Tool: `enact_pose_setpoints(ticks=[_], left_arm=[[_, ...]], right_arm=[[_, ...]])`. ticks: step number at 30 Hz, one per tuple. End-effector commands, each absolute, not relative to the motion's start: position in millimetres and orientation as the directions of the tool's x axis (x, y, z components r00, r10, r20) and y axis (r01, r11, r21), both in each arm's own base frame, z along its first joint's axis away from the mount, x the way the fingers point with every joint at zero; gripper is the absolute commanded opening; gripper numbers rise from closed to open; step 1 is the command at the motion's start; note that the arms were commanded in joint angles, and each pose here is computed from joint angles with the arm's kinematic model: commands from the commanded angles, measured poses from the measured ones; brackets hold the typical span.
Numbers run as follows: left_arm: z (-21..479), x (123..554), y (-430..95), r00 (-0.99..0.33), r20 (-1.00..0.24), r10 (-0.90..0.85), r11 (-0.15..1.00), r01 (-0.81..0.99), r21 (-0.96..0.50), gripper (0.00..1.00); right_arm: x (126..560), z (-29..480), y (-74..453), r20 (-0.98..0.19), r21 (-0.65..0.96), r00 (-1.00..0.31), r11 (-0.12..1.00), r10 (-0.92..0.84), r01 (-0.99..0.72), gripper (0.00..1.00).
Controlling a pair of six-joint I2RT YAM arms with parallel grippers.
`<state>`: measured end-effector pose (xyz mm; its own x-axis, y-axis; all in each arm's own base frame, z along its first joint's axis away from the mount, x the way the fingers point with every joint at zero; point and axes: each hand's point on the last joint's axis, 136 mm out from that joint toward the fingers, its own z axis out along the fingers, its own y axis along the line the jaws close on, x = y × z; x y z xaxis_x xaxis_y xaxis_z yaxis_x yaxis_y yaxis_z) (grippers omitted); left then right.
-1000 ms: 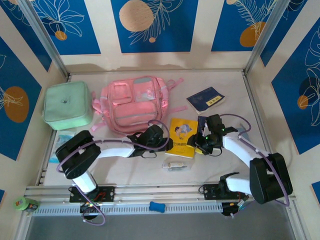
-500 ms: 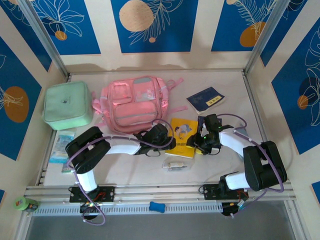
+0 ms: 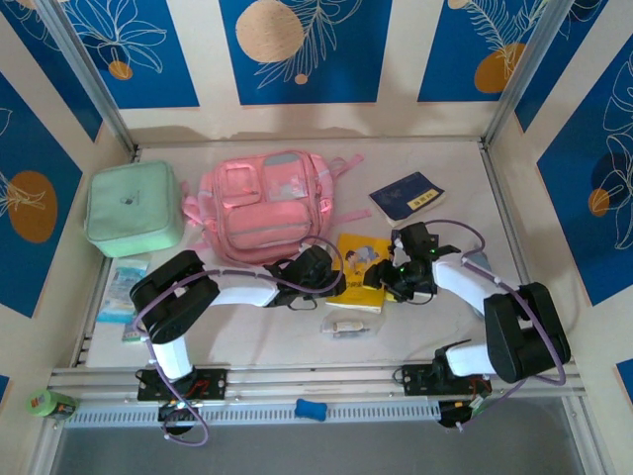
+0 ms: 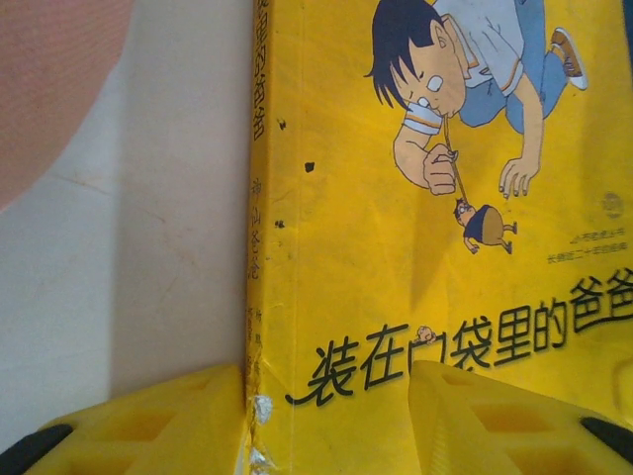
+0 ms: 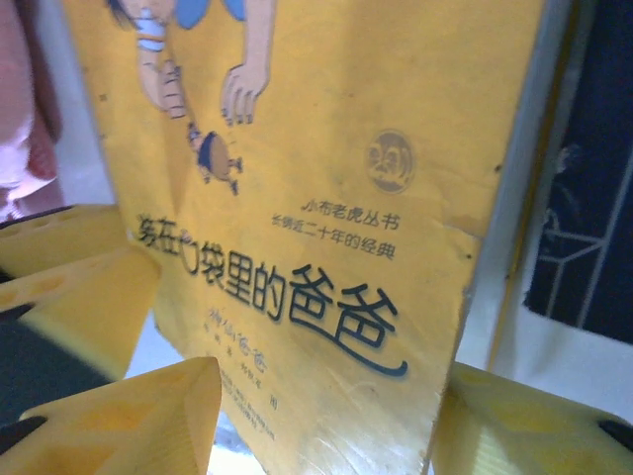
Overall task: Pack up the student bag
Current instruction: Pick up the book from the center of the table.
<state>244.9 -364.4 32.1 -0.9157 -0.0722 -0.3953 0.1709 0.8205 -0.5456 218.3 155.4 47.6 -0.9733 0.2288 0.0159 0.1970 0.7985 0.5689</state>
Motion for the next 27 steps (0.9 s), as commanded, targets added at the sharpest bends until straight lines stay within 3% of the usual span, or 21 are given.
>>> enact_pose_setpoints(ticks=[1, 10, 27], left_arm=[[15, 243, -355, -0.918, -0.39, -0.068, 0.853, 0.15, -0.5, 0.48], [11, 243, -348, -0.917, -0.396, -0.044, 0.877, 0.154, -0.454, 0.48], [6, 242, -346, -0.923, -0.384, -0.03, 0.89, 0.15, -0.431, 0.47]], right_arm=[[224, 80, 169, -0.038, 0.646, -0.985, 0.756, 0.168, 0.105, 0.55], [221, 85, 160, -0.022, 0.632, -0.983, 0.764, 0.182, 0.128, 0.54], [222, 92, 158, 0.008, 0.651, -0.986, 0.748, 0.166, 0.132, 0.29]])
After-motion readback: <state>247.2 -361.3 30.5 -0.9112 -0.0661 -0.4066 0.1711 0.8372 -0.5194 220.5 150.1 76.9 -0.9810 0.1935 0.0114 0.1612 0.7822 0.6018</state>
